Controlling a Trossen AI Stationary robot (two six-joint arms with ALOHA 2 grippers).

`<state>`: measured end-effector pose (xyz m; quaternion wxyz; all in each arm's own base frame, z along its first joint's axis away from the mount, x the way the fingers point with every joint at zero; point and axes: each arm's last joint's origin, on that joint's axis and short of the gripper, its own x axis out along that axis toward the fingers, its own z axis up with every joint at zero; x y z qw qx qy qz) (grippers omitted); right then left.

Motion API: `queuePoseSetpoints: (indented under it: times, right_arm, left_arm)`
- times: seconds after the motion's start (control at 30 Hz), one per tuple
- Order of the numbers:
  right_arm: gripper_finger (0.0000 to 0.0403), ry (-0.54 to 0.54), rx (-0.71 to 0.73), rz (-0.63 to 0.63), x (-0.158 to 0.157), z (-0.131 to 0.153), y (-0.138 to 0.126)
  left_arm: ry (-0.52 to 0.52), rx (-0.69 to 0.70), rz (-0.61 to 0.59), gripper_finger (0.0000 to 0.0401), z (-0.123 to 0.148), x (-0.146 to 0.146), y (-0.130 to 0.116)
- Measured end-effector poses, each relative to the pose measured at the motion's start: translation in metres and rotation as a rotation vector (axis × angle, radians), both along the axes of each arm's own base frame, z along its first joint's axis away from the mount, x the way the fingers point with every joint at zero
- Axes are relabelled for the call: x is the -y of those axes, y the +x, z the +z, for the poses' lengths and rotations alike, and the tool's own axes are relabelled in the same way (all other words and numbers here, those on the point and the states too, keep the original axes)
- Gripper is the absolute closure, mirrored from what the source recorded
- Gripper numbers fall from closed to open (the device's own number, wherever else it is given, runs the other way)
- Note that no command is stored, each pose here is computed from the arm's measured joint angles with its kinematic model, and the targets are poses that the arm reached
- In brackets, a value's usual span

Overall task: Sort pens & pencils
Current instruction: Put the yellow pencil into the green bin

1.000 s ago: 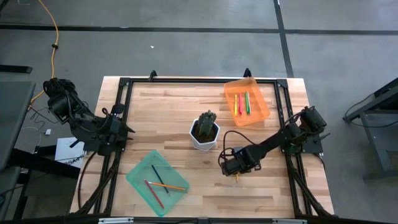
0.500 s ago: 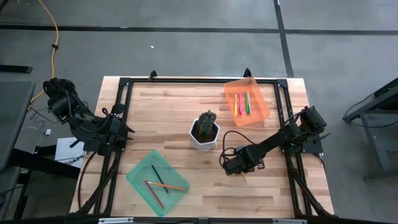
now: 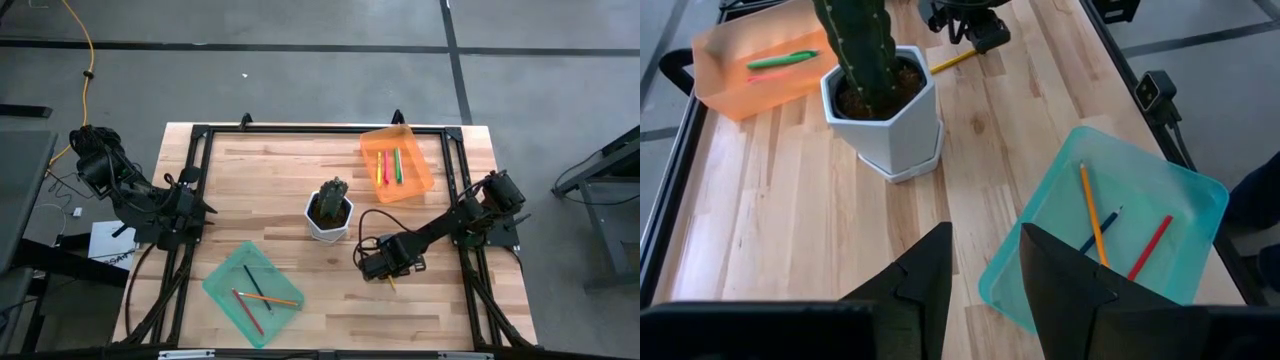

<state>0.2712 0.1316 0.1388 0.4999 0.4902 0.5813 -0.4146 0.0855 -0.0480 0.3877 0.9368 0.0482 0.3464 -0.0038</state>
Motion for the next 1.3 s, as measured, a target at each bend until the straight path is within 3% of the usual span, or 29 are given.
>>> queuePoseSetpoints:
  times: [0.3,0.7,0.83,1.3]
  right_arm:
    - [0.0294,-0.011,0.009,0.002,0.000,0.000,0.000]
    - [0.0394,-0.008,0.040,0.025,-0.001,0.000,0.003]
    - [0.0395,-0.012,0.093,0.050,-0.003,0.004,0.009]
    - [0.0392,-0.087,0.396,0.206,-0.019,0.067,0.052]
  left_arm:
    - [-0.007,-0.002,0.002,0.0293,0.000,0.000,0.000]
    - [-0.007,-0.002,0.002,0.0293,0.000,0.000,0.000]
    - [-0.003,0.000,0.001,0.0293,0.000,0.000,0.000]
    - [-0.006,0.008,0.011,0.0293,0.000,0.000,0.000]
